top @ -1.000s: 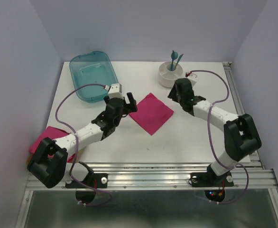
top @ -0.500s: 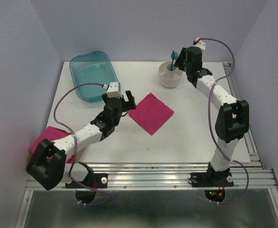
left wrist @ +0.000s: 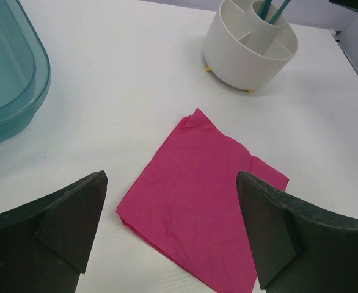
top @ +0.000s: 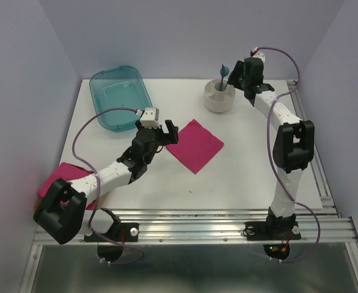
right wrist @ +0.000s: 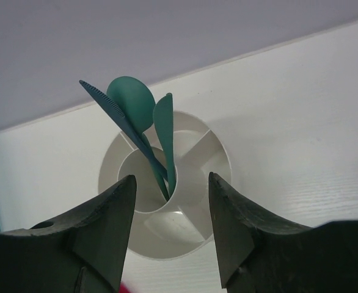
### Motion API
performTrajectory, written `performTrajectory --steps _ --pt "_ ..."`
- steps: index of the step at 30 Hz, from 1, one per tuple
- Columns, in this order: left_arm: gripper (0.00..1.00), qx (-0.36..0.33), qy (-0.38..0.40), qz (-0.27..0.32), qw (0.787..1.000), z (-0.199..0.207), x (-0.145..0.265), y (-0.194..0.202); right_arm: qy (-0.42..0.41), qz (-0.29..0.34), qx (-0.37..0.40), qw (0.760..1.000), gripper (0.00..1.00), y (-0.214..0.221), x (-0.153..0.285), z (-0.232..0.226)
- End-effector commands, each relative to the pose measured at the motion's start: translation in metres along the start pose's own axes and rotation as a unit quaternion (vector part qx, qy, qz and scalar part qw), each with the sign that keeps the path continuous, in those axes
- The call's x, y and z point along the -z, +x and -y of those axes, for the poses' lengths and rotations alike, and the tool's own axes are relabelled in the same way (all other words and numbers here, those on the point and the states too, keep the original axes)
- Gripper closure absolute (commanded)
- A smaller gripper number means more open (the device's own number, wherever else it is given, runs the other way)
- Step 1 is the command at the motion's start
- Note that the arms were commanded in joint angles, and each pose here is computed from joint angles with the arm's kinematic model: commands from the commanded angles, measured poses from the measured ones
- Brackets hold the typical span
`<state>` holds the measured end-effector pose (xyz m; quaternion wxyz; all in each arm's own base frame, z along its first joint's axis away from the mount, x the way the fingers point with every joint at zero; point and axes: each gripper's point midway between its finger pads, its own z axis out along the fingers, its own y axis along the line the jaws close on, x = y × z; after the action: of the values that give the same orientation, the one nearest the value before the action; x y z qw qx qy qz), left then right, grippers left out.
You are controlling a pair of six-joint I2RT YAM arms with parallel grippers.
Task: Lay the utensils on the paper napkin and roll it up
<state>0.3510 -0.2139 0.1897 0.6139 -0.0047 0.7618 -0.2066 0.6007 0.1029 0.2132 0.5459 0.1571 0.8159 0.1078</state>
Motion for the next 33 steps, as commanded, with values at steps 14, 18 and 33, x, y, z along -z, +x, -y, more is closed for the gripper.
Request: performTrajectory --steps 14,18,33 --pt "0.01 -0.014 0.038 0.018 0.999 0.022 -0.009 -0.014 -0.085 0.052 0.028 0.995 0.46 -0.010 -0.037 -0.026" --pt "0.01 -0.016 0.037 0.018 0.999 0.022 -0.009 -0.015 -0.080 0.049 0.022 0.995 0.48 -0.004 -0.045 -0.024" --pt "0.02 -0.019 0.042 0.009 0.999 0.026 -0.012 -0.011 -0.082 0.076 0.023 0.993 0.71 -0.007 -0.049 -0.021"
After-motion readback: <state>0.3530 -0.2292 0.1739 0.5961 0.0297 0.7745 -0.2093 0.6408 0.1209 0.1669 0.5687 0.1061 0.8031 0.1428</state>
